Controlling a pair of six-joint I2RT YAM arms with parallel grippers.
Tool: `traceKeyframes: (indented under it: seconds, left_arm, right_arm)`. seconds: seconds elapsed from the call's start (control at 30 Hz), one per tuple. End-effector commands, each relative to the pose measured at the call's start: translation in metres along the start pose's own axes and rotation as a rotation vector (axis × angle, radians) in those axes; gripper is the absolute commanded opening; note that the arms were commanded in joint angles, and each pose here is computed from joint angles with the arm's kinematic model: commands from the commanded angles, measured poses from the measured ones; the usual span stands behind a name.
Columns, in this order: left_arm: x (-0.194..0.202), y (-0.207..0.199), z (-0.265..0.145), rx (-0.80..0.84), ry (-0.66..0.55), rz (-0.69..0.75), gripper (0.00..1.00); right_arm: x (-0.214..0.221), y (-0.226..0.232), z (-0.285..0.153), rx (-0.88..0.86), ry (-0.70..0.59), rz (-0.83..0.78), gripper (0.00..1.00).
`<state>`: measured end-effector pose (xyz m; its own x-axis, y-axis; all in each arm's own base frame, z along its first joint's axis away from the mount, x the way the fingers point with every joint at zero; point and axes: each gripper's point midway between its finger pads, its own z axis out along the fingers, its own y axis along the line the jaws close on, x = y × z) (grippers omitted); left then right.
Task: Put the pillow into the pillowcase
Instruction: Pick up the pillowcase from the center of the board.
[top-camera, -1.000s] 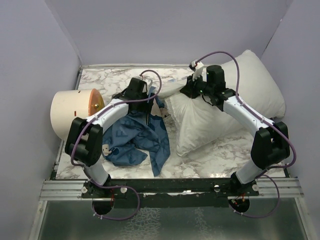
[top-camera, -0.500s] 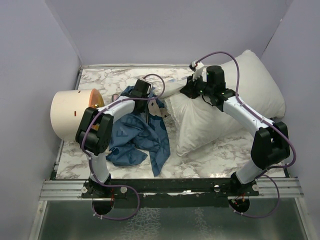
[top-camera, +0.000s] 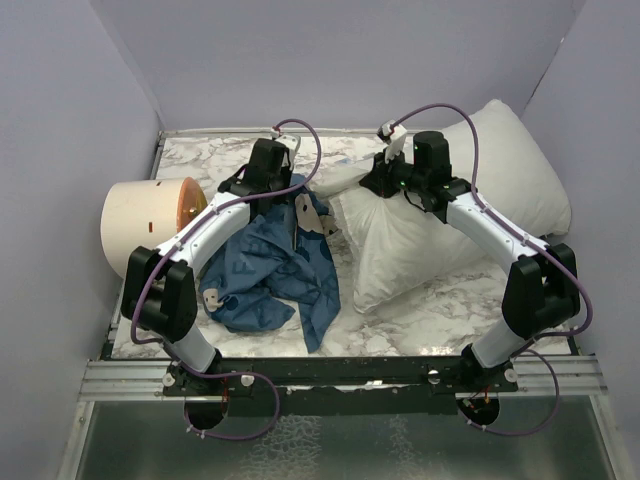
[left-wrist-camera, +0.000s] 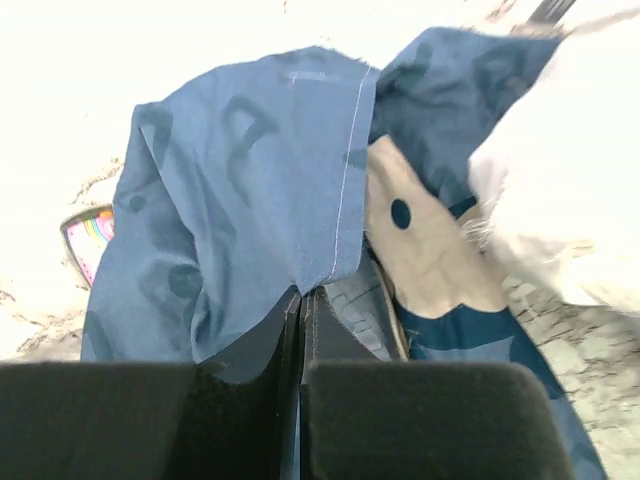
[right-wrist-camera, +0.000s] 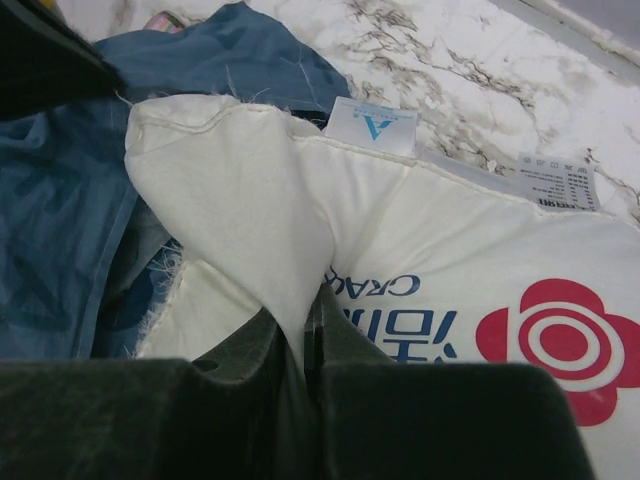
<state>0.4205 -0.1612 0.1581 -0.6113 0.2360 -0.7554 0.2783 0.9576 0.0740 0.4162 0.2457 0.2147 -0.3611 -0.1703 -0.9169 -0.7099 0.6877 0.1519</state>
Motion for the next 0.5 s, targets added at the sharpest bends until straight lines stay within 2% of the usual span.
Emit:
traceKeyframes:
  seconds: [0.0,0.23,0.47]
  left_arm:
    - [-0.040,-0.014,-0.031,0.092,-0.116,-0.060,0.00]
    - [-0.088,-0.022,-0.060,0.161,-0.234,-0.098,0.00]
    - [-0.103,-0.032,-0.073,0.236,-0.258,-0.093,0.00]
  right_arm:
    - [-0.007,0.024,-0.015,-0.113,-0.006,-0.042,0.01]
    - [-0.001,0.045,-0.014,-0.229,0.039,-0.085,0.01]
    - [-0.001,0.048,-0.001,-0.213,0.070,-0.092,0.01]
